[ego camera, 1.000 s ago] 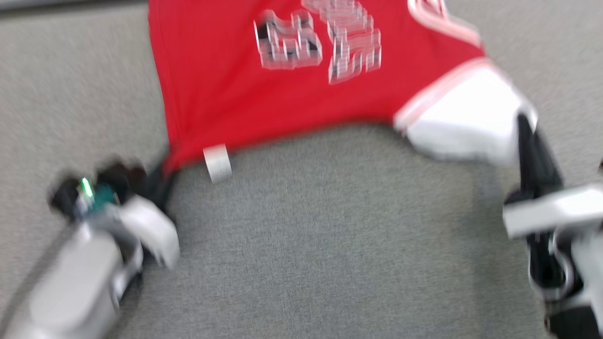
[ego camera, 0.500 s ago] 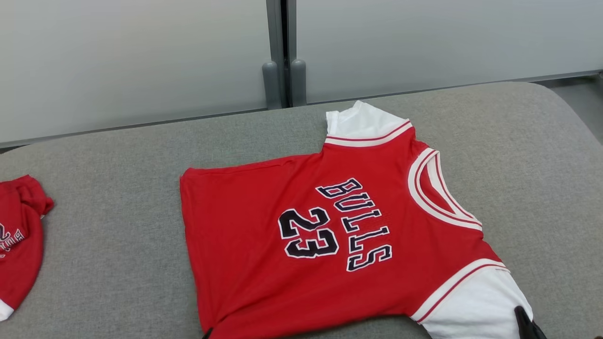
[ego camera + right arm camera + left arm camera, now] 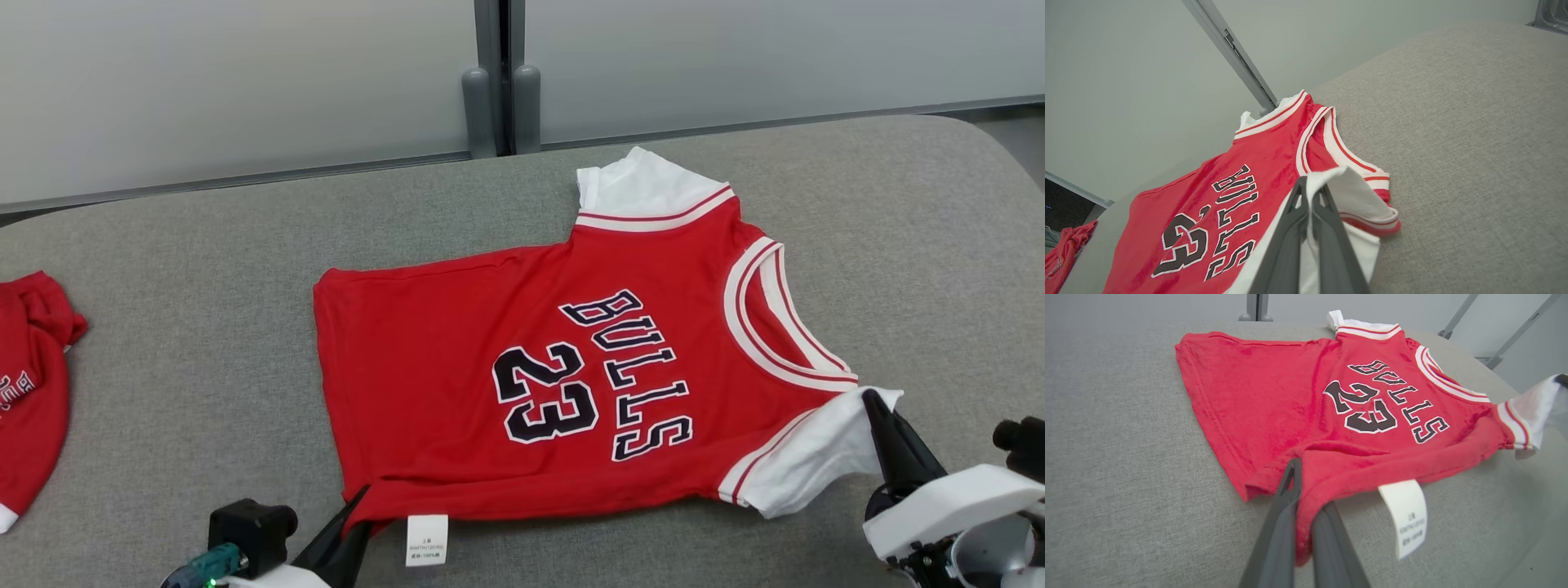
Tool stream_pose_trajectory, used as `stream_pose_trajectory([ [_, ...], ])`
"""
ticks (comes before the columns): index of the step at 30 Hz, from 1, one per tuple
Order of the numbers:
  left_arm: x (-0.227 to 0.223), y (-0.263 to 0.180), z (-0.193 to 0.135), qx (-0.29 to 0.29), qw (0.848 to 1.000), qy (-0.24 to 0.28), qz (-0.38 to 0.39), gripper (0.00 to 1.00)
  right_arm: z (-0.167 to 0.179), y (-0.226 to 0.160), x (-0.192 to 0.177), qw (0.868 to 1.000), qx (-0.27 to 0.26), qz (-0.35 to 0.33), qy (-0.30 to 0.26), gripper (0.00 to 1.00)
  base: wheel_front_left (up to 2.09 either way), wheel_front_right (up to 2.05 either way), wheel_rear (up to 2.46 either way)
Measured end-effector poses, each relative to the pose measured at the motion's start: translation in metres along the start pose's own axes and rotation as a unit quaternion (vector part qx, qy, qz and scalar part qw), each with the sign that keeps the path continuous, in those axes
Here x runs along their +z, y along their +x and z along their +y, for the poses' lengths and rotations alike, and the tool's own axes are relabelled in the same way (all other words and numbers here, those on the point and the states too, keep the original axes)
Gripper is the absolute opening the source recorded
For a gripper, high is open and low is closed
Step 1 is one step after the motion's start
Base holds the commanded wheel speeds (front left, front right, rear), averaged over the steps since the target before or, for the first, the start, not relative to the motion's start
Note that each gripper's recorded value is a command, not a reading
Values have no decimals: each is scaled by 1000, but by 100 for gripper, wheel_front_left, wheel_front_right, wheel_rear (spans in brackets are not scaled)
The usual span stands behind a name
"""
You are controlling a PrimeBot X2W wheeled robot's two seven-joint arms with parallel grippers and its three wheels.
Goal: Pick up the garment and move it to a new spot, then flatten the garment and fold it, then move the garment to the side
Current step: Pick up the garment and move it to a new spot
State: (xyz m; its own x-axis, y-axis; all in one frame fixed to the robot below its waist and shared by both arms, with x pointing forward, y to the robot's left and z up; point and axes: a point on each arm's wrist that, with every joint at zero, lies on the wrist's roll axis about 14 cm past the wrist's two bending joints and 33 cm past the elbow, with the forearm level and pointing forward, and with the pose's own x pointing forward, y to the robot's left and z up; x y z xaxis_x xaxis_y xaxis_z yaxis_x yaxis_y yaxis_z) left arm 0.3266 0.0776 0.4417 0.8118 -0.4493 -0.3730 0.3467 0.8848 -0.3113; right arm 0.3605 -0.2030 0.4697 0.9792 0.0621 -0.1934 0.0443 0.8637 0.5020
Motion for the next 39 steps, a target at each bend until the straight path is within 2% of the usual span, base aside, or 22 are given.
stream_pose_trajectory([
  [8,3,19,9,-15,999,-16,44,0,4,42,1,998,12,44,-35,0,0,0,0],
  [14,6,39,22,-19,997,6,71,0,3,79,7,995,15,71,-67,0,0,0,0],
  [15,5,42,23,-20,997,5,78,24,5,85,7,995,18,74,-70,24,0,0,0],
  [16,1,45,25,-20,996,5,90,58,10,92,6,994,25,77,-76,70,0,0,0],
  [17,0,47,28,-18,995,5,97,100,14,97,5,992,31,83,-89,100,0,0,0],
  [21,-8,56,44,-2,993,5,122,100,14,113,-3,987,37,102,-118,100,0,0,0],
  [26,5,59,67,36,995,-8,91,100,11,118,8,988,41,71,-133,100,0,0,0],
  [28,9,57,66,37,996,-15,79,100,4,113,15,987,37,59,-141,100,0,0,0],
  [33,-12,47,53,28,994,-48,96,100,-39,82,1,973,4,106,-207,100,0,0,0],
  [39,-27,44,47,26,991,-70,113,100,-60,60,-33,958,-13,187,-219,100,0,0,0],
])
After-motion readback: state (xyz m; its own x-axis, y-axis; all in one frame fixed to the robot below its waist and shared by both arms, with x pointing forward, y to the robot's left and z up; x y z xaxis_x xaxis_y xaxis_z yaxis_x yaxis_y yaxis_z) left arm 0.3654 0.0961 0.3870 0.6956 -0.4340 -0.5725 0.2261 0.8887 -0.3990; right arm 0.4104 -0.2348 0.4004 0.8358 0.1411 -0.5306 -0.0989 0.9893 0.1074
